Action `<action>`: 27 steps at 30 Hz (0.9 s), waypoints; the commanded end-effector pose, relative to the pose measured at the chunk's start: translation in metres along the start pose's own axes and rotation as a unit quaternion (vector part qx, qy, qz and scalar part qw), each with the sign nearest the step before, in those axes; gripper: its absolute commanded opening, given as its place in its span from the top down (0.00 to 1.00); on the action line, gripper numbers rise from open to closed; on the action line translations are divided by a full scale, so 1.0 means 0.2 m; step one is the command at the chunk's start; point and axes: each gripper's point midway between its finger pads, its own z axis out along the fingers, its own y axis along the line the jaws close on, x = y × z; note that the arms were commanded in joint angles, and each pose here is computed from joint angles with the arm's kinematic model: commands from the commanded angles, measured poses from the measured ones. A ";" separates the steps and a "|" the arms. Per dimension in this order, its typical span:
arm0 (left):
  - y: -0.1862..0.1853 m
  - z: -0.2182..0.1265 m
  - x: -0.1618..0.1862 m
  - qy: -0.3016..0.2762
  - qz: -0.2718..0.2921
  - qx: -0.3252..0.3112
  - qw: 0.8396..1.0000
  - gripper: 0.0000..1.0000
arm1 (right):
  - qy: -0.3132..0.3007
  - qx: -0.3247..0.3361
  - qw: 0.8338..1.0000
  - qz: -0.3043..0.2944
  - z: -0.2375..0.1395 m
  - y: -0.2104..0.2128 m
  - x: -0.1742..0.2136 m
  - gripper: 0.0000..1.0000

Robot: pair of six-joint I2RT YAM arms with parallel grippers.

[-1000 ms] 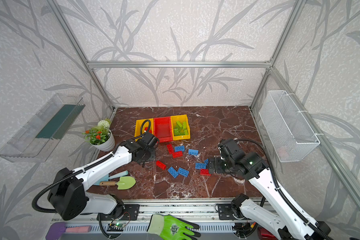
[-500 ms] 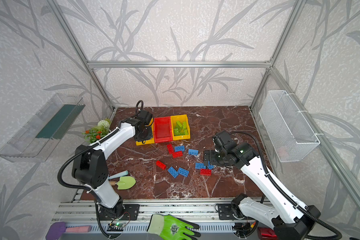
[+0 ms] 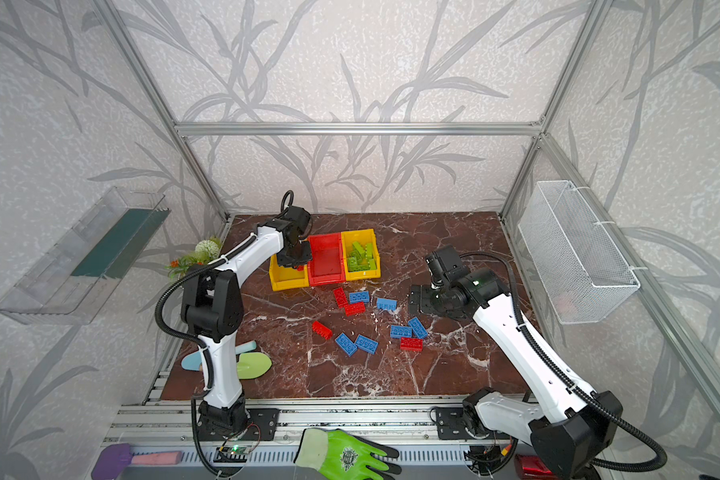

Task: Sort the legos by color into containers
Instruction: 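Carry the red brick with the left gripper toward the bins, then open the left gripper over the yellow bin nearest the plant, dropping the brick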

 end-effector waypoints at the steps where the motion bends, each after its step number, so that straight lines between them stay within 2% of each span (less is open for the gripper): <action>1: 0.02 0.01 -0.02 0.010 0.004 -0.005 1.000 0.88 | -0.012 -0.008 1.000 -0.004 -0.02 0.02 -0.07 0.01; 7: 0.08 0.06 -0.05 0.013 -0.014 -0.013 1.000 0.88 | -0.007 -0.004 1.000 -0.004 -0.01 0.03 -0.12 0.01; 9: 0.10 0.08 -0.06 0.019 -0.021 -0.017 0.999 0.84 | -0.012 -0.002 1.000 -0.003 -0.01 0.03 -0.13 0.01; 12: 0.11 0.09 -0.07 0.028 -0.034 -0.014 0.999 0.63 | -0.013 -0.003 1.000 -0.002 -0.02 0.02 -0.12 0.01; 14: 0.10 0.08 -0.08 0.029 -0.039 -0.008 0.999 0.43 | -0.012 -0.001 1.000 -0.002 -0.02 0.01 -0.11 0.01; 16: 0.08 0.07 -0.08 0.028 -0.044 0.002 0.999 0.32 | -0.012 0.002 1.000 -0.002 -0.03 -0.01 -0.09 0.01; 20: 0.07 0.03 -0.08 0.027 -0.056 0.008 0.998 0.26 | -0.017 0.007 1.000 -0.005 -0.06 -0.04 -0.06 0.01; 27: 0.01 -0.13 0.00 0.011 -0.051 0.014 0.999 0.24 | -0.016 0.034 0.999 -0.002 -0.12 -0.15 0.07 0.01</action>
